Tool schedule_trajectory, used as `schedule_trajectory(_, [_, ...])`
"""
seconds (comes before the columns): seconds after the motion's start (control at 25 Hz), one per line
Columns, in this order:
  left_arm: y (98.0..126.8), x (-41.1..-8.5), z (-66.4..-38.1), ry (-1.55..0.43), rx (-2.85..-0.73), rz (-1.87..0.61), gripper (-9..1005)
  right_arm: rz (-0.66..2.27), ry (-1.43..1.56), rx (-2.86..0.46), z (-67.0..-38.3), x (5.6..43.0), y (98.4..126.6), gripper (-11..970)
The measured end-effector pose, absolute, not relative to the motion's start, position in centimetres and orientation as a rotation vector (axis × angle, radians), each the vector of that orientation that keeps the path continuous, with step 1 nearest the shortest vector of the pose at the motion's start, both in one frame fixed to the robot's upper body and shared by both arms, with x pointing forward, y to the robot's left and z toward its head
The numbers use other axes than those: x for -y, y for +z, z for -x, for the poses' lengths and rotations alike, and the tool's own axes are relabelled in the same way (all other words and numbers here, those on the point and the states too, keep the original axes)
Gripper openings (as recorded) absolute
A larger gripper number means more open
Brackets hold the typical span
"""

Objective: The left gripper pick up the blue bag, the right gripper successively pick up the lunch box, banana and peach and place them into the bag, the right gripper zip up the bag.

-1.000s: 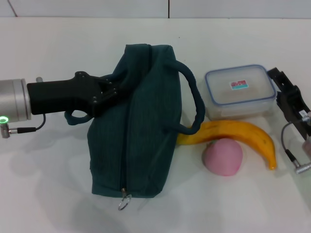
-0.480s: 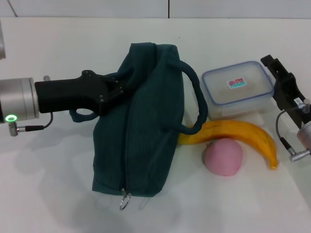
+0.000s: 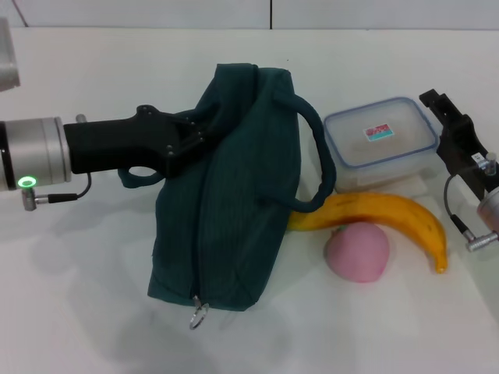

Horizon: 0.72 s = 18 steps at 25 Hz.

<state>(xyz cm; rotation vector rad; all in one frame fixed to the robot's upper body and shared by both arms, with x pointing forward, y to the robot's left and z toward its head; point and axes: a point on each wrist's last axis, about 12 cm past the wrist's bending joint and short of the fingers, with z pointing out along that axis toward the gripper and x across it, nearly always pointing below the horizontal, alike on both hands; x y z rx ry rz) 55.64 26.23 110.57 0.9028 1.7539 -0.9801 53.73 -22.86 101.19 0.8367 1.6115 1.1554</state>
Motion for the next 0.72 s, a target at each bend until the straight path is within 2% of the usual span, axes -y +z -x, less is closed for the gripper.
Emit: schedule_trajectory(0.72, [110.35,-25.48,-56.43,-0.955,-1.751,-0.911,47,-0.862,1.206,-1.614,-54.03,23.44,101.25,694])
